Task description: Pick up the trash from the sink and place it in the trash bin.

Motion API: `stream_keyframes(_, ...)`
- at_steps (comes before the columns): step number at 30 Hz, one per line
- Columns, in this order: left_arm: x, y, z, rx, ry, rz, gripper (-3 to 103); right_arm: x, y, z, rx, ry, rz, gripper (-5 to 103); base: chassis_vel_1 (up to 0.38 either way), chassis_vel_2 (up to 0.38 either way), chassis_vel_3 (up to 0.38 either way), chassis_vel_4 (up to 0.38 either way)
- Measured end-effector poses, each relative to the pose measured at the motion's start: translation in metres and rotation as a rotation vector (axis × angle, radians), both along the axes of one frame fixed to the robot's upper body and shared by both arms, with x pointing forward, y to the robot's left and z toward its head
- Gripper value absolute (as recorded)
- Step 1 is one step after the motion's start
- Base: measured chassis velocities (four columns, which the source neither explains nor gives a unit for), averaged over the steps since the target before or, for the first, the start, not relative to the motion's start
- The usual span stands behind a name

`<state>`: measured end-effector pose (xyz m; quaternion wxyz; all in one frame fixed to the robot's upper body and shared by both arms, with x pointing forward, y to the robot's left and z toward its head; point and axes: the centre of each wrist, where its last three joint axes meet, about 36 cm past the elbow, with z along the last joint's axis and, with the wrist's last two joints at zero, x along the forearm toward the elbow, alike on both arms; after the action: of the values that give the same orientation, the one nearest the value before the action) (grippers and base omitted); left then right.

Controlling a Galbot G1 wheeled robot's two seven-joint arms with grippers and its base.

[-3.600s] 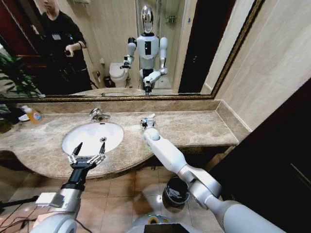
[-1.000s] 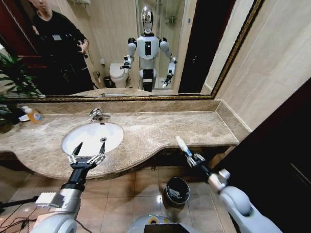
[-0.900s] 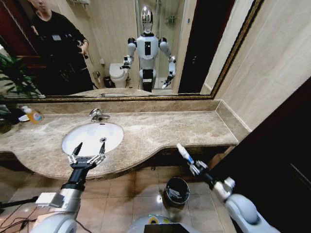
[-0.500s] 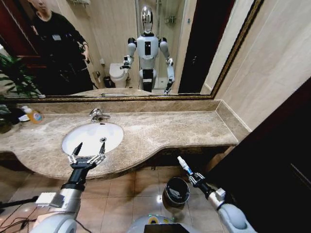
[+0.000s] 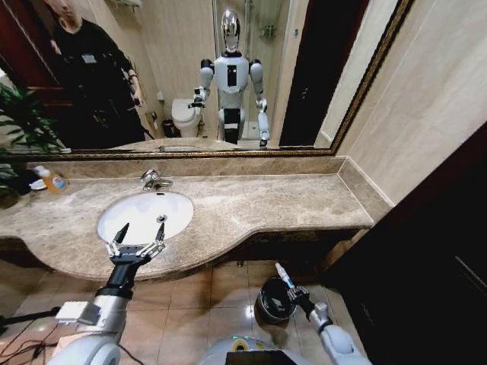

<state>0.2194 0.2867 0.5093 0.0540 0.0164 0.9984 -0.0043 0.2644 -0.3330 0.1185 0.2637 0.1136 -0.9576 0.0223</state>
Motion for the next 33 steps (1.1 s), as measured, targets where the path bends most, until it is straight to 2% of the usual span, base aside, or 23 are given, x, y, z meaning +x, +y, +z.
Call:
stream_keyframes(4,0.0,0.0,0.0,0.0,0.0,0.0,100,-0.011,-0.009,-0.023,-0.052,0.047,-0.024,28,0.0,0.0,0.0,0.0)
stream_keyframes(7,0.0,0.0,0.0,0.0,0.0,0.0,100,-0.013,-0.01,-0.031,-0.063,0.056,-0.047,28,0.0,0.0,0.0,0.0)
stream_keyframes(16,0.0,0.0,0.0,0.0,0.0,0.0,100,-0.007,0.001,-0.038,-0.051,0.066,-0.056,28,0.0,0.0,0.0,0.0)
stream_keyframes(17,0.0,0.0,0.0,0.0,0.0,0.0,100,-0.005,0.004,-0.04,-0.047,0.063,-0.057,25,0.0,0.0,0.0,0.0)
stream_keyframes(19,0.0,0.0,0.0,0.0,0.0,0.0,100,-0.005,0.007,-0.041,-0.046,0.061,-0.058,33,0.0,0.0,0.0,0.0)
stream_keyframes(20,0.0,0.0,0.0,0.0,0.0,0.0,100,-0.005,0.007,-0.041,-0.046,0.061,-0.058,33,0.0,0.0,0.0,0.0)
stream_keyframes(22,0.0,0.0,0.0,0.0,0.0,0.0,100,-0.006,0.007,-0.042,-0.06,0.061,-0.06,44,0.0,0.0,0.0,0.0)
stream_keyframes(24,0.0,0.0,0.0,0.0,0.0,0.0,100,-0.007,0.007,-0.043,-0.065,0.06,-0.061,44,0.0,0.0,0.0,0.0)
stream_keyframes(25,0.0,0.0,0.0,0.0,0.0,0.0,100,-0.006,0.009,-0.044,-0.073,0.055,-0.066,54,0.0,0.0,0.0,0.0)
stream_keyframes(27,0.0,0.0,0.0,0.0,0.0,0.0,100,-0.006,0.013,-0.045,-0.076,0.051,-0.072,65,0.0,0.0,0.0,0.0)
stream_keyframes(29,0.0,0.0,0.0,0.0,0.0,0.0,100,-0.007,0.014,-0.045,-0.077,0.052,-0.072,65,0.0,0.0,0.0,0.0)
stream_keyframes(33,0.0,0.0,0.0,0.0,0.0,0.0,100,-0.011,0.021,-0.046,-0.072,0.054,-0.065,87,0.0,0.0,0.0,0.0)
